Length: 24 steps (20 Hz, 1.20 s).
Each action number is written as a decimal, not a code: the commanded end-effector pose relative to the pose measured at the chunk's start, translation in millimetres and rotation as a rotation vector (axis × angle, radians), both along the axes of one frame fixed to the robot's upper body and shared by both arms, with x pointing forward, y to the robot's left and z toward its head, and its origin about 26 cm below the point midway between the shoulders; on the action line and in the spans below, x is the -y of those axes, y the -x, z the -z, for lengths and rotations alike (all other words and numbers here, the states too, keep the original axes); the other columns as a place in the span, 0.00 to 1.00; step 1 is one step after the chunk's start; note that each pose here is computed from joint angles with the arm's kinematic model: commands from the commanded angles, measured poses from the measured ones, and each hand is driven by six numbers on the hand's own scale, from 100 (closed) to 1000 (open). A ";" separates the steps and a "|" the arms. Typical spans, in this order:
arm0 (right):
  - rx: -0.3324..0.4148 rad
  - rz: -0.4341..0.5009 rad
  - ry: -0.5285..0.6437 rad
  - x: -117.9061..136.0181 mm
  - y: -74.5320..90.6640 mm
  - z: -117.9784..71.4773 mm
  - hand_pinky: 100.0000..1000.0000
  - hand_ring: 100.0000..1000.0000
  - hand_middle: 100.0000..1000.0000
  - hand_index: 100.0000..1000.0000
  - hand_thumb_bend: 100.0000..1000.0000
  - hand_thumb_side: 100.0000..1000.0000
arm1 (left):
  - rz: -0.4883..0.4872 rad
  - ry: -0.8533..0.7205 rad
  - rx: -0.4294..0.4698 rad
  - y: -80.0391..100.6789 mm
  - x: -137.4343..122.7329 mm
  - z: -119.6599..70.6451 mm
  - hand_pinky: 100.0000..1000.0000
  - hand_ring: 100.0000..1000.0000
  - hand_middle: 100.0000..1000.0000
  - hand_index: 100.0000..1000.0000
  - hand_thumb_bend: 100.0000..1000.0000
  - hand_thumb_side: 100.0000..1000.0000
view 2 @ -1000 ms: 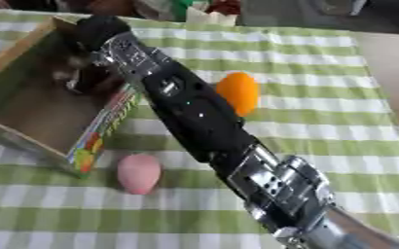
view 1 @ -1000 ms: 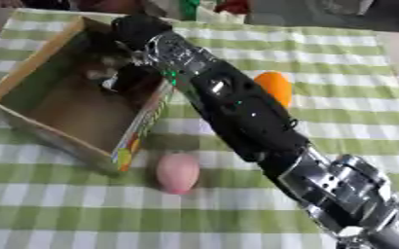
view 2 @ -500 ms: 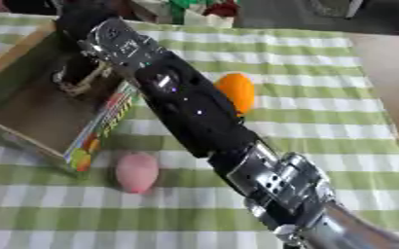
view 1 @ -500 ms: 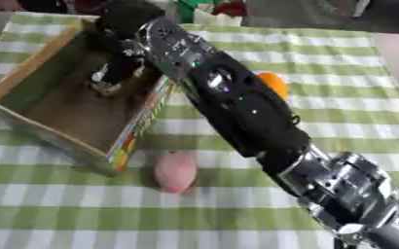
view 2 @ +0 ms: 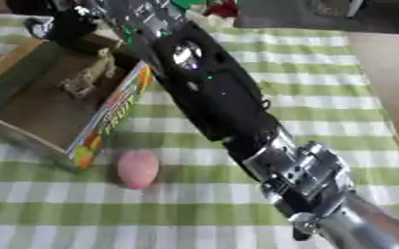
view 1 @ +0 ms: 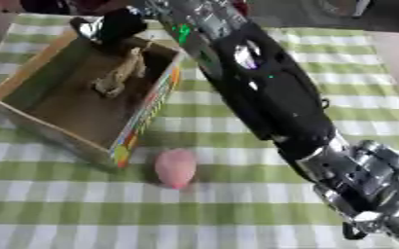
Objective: Pick up objects on the table and place them in the box.
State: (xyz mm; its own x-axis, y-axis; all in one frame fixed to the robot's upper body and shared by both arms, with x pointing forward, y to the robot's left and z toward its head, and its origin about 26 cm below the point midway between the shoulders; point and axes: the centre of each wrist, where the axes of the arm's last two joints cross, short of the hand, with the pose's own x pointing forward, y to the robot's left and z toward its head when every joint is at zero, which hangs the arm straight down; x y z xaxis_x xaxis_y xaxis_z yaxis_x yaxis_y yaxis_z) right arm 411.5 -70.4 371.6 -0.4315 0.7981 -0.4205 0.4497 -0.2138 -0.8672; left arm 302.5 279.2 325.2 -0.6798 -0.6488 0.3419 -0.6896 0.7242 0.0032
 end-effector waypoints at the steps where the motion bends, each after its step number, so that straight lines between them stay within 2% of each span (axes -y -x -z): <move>1: 0.025 -0.005 0.012 18.4 12.0 -18.3 0.82 0.94 0.83 0.84 0.29 0.87 | -0.027 -0.023 0.026 5.7 -5.4 -8.2 0.74 0.74 0.76 0.87 0.04 1.00; 6: -0.014 0.033 0.027 51.6 21.3 -19.1 0.83 0.94 0.83 0.85 0.31 0.87 | -0.040 -0.023 0.018 5.8 -7.6 -5.9 0.74 0.74 0.76 0.87 0.04 1.00; 17: -0.069 0.133 -0.075 119.3 49.1 -19.1 0.84 0.94 0.83 0.86 0.37 0.88 | -0.056 -0.020 -0.002 5.6 -10.4 -1.1 0.74 0.74 0.76 0.87 0.03 1.00; 18: -0.079 0.144 -0.084 124.9 50.2 -18.3 0.84 0.94 0.83 0.87 0.32 0.81 | -0.057 -0.020 -0.004 5.6 -10.6 -0.7 0.74 0.74 0.76 0.87 0.03 1.00; 19: -0.090 0.157 -0.093 130.6 50.7 -17.2 0.84 0.95 0.84 0.87 0.39 0.88 | -0.059 -0.020 -0.005 5.6 -10.8 -0.4 0.74 0.74 0.76 0.87 0.03 1.00; 24: -0.170 0.223 -0.132 158.0 47.5 -8.6 0.85 0.95 0.84 0.88 0.49 0.89 | -0.063 -0.020 -0.006 5.7 -11.3 -0.4 0.74 0.74 0.76 0.87 0.03 1.00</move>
